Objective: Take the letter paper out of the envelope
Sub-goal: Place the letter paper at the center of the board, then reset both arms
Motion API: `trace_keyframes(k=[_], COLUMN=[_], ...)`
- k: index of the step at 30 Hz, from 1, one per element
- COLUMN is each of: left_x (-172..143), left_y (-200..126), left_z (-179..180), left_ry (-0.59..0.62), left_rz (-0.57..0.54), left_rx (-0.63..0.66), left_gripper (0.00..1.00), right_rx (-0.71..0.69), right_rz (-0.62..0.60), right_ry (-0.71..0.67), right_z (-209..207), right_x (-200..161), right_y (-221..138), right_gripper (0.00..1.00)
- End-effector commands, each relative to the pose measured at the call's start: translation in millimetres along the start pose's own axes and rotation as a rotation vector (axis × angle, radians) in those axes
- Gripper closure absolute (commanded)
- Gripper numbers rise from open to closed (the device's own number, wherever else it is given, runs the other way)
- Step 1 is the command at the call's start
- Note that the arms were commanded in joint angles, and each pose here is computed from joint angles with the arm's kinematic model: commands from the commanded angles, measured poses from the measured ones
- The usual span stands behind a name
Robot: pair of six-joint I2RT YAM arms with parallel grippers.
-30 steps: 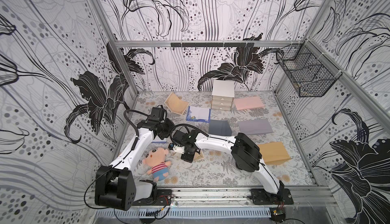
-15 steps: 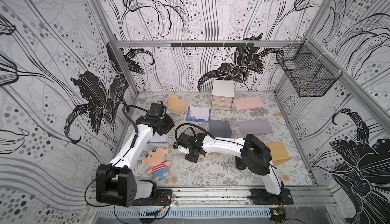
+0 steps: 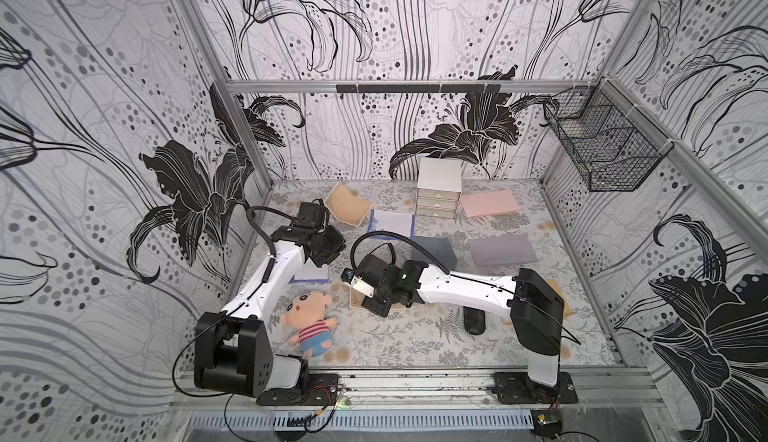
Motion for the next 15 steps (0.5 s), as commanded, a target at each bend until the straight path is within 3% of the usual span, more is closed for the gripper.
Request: trace_keyframes(k=[1, 6, 11, 12, 15], left_x=[-0.1, -21.7, -37.4, -35.8, -19.3], left_y=[1.4, 10.1, 11.6, 8.1, -10.6], left_z=[-7.5, -11.9, -10.0, -8.8, -8.5], left_ry=[0.000, -0.013, -0.004, -0.003, 0.026], left_rz=[0.008, 0.068, 0.090, 0.073, -0.025], left_rx=[-0.060, -0.107, -0.090, -0.083, -0.060], left_gripper=[0.69, 0.70, 0.70, 0.67, 0.45], right_rx=[0.042, 0.066, 0.016, -0.016, -0.145], right_rz=[-0.126, -0.155, -0.268, -0.294, -0.379], right_ry=[0.189, 0.430, 0.682, 0.729, 0.895], right_z=[-25.7, -63.4, -104.5, -115.3, -156.3], right_x=[21.3, 12.5, -6.7, -12.2, -39.0], right_y=[-35.4, -44.9, -78.0, -87.1, -121.5], right_gripper=[0.52, 0.64, 0.63, 0.61, 0.51])
Point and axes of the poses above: each gripper's point midway between its finger pads, its own y axis out along the fingers, its own z axis along the line the jaws close on, x = y × z, the point moved 2 cm from there along -y, back along the fingers, and after that the axes turned 7 degrees about y, right-handed, at the moved point
